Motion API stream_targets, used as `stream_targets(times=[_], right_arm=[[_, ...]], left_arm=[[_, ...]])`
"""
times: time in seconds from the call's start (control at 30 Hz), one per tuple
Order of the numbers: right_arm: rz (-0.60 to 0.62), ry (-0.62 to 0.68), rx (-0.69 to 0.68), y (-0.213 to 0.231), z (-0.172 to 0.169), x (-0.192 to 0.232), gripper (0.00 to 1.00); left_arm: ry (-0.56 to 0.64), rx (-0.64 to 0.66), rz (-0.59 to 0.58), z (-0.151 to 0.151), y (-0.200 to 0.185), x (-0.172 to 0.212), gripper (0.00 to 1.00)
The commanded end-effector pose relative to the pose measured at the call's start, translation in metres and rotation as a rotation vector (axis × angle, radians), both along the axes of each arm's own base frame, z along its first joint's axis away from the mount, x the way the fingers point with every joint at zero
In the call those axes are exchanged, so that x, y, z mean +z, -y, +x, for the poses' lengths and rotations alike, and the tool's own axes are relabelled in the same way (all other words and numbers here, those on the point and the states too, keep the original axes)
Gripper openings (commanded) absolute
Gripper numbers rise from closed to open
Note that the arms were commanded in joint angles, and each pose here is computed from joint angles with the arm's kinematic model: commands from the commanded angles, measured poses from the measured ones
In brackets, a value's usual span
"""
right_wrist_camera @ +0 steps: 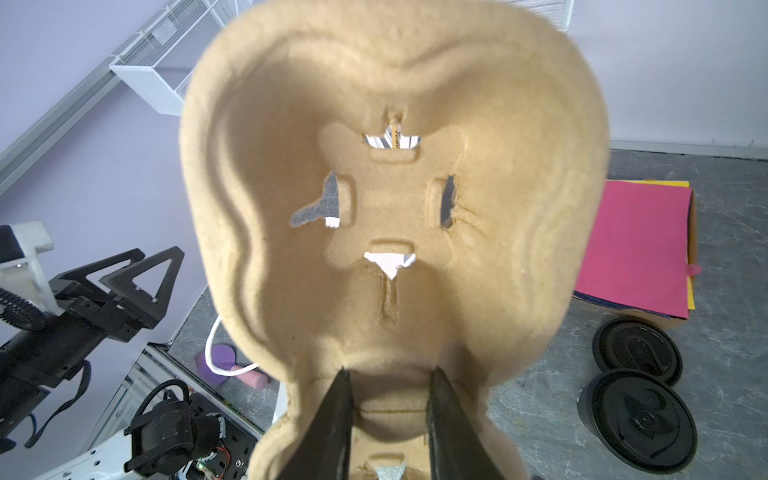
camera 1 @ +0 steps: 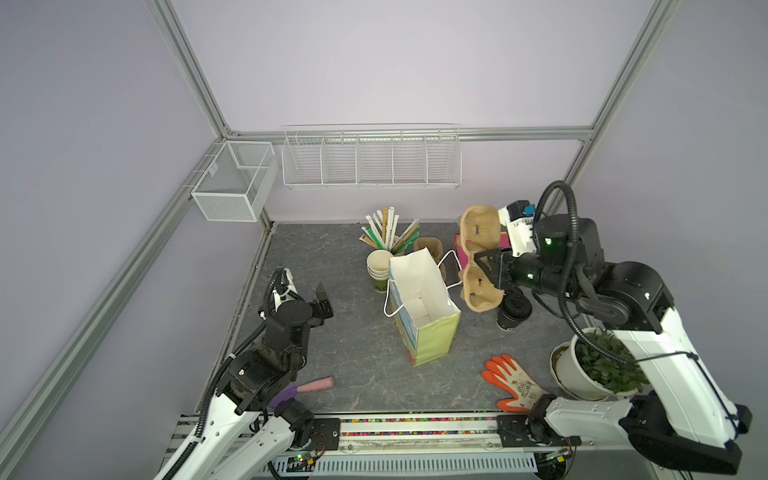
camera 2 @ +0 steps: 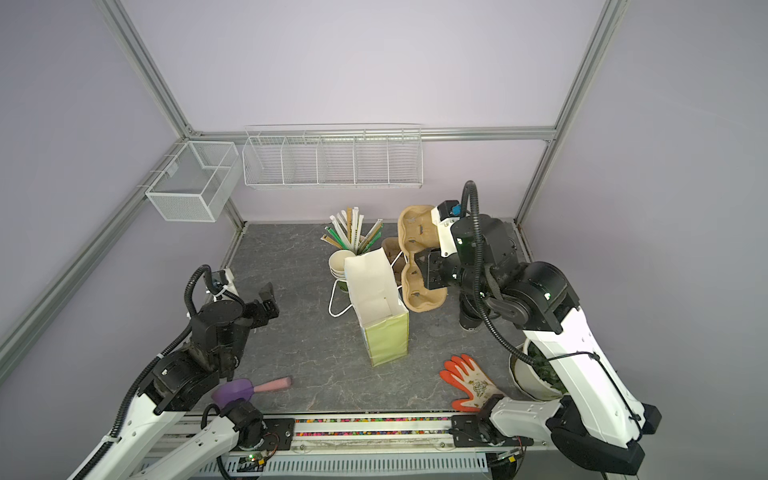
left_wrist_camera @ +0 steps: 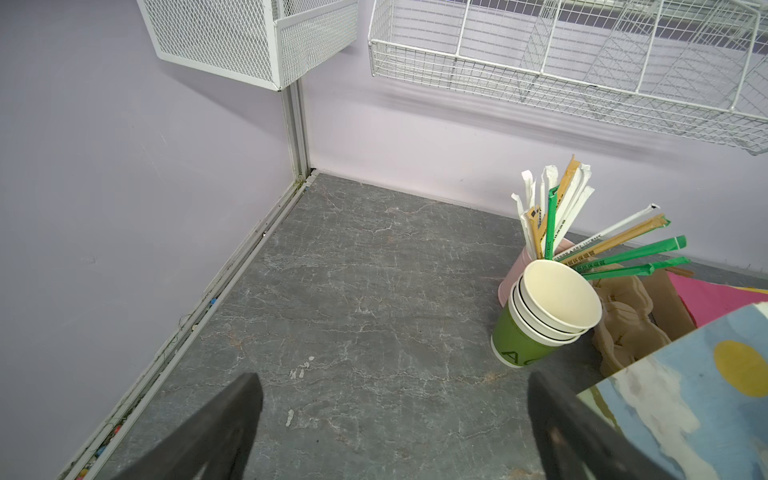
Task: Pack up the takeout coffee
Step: 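Lift the tan carrier with the right gripper and carry it over the bag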
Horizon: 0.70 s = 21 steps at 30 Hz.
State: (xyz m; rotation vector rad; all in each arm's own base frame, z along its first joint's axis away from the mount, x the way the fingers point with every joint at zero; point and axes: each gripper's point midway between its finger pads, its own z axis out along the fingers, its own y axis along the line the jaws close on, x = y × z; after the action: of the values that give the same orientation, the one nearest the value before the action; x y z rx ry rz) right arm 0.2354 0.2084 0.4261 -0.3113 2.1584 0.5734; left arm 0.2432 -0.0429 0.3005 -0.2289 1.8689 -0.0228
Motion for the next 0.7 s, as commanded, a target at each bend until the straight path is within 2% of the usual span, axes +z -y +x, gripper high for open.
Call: stream_targets(times=[0.0, 0.3, 0.67], right_arm=[[-0.021, -0.007, 0.018, -0.020, 0.000, -0.002, 0.30], [-0.105, 0.003, 0.096, -0.085, 0.009, -0.011, 0.29], [-0.229, -0.055, 0.091, -0.110, 0.028, -0.059, 0.29]], left_arm=[[0.002, 0.010, 0.010, 0.000, -0.002, -0.002, 0.99], [0.006, 0.009, 0.008, -0.002, -0.004, -0.002, 0.99], [0.011, 0.005, 0.001, -0.003, -0.004, -0.001, 0.99]])
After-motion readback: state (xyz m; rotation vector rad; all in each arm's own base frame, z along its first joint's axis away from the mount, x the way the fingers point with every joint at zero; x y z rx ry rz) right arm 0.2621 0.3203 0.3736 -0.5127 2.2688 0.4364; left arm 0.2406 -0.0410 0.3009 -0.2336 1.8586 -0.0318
